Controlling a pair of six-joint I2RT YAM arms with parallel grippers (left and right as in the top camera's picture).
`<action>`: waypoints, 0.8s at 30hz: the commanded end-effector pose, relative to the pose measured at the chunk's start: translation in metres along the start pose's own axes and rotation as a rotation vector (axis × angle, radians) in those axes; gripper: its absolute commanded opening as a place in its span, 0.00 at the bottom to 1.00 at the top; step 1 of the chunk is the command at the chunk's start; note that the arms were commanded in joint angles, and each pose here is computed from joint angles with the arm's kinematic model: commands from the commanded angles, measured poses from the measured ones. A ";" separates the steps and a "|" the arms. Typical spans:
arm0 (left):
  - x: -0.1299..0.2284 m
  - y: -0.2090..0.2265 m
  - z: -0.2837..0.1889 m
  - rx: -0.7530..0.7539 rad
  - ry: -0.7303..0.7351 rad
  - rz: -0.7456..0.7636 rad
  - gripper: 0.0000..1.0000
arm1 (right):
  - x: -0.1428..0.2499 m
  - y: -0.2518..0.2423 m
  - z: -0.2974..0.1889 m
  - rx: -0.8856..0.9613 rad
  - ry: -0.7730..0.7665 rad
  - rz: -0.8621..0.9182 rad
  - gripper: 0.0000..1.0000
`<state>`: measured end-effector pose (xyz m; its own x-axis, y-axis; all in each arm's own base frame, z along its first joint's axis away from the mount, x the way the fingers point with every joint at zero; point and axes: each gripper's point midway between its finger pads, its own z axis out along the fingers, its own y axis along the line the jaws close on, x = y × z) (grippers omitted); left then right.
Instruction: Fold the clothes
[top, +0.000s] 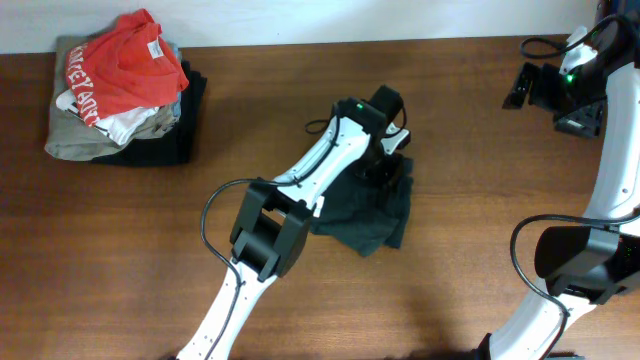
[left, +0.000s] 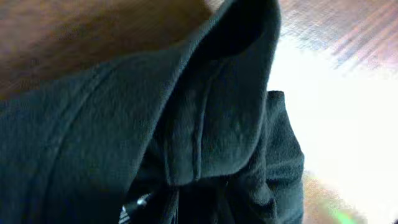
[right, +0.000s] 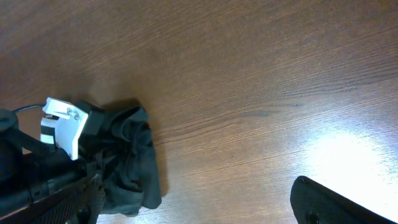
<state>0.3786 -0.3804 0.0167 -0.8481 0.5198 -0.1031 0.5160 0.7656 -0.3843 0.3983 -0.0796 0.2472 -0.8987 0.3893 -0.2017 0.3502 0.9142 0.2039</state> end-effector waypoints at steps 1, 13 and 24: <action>-0.008 -0.021 -0.029 0.025 -0.040 0.075 0.20 | 0.000 0.000 -0.010 0.005 -0.029 -0.005 0.99; 0.056 -0.030 -0.106 -0.074 0.138 0.062 0.29 | 0.000 0.000 -0.010 0.005 -0.029 -0.005 0.98; 0.114 -0.031 -0.019 0.017 0.371 0.009 0.32 | 0.000 0.000 -0.010 0.005 -0.029 -0.005 0.99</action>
<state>0.2952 -0.3320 0.0500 -0.7713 0.6148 0.1649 0.5479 0.7731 -0.3195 0.3982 -0.0796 0.2472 -0.8988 0.3893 -0.2014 0.3503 0.9142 0.2039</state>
